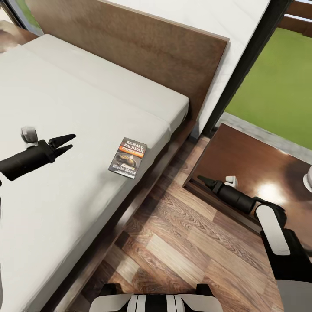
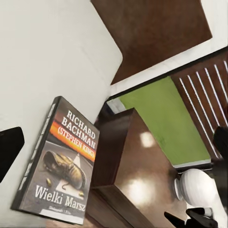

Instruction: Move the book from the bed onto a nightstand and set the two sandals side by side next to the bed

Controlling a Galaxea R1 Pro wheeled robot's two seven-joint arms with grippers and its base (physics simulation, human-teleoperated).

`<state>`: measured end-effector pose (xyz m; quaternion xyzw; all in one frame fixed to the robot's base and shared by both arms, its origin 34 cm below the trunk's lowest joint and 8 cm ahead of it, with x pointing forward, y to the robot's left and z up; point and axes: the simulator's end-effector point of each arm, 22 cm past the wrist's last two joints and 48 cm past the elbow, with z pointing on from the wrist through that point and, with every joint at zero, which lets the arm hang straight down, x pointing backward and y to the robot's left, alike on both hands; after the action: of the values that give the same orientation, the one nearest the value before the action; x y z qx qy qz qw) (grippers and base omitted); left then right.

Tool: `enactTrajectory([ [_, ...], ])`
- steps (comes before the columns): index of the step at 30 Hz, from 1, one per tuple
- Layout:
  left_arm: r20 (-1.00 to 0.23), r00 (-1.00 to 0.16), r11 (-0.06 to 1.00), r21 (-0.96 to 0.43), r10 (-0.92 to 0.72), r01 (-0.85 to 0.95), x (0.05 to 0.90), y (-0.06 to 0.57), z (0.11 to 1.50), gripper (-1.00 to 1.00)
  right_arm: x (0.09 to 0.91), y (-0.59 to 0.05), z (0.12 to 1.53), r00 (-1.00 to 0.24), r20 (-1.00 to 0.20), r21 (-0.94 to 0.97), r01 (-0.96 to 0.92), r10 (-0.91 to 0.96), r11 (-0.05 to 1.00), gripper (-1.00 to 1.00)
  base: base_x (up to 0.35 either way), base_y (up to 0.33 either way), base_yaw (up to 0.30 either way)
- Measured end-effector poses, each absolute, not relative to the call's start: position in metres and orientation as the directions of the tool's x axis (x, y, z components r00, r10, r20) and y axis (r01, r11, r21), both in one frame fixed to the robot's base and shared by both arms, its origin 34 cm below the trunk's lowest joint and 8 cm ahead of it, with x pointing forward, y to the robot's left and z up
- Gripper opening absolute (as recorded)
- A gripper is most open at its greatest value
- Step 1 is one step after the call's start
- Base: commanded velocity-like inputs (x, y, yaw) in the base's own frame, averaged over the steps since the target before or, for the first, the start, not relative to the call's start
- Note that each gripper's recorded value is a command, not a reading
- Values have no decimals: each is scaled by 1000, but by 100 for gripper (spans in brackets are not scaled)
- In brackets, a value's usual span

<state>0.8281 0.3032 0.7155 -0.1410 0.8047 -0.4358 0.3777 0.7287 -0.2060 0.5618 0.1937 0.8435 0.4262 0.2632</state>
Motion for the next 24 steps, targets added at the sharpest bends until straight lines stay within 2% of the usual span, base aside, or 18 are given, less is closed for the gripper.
enactTrajectory([
  [10, -342, -711, 488, -873, -615, -3, 783, 287, 682, 100, 718, -170, 541, -787, -157, 867, 179, 597, 464, 100, 0, 0, 231],
  [18, -280, -763, 480, -876, -582, -44, 768, 252, 659, 100, 718, -159, 546, -786, -142, 883, 173, 601, 436, 100, 0, 0, 263],
  [24, -236, -782, 406, -914, -576, -23, 772, 217, 671, 100, 719, -156, 551, -785, -144, 888, 166, 602, 429, 100, 0, 0, 242],
])
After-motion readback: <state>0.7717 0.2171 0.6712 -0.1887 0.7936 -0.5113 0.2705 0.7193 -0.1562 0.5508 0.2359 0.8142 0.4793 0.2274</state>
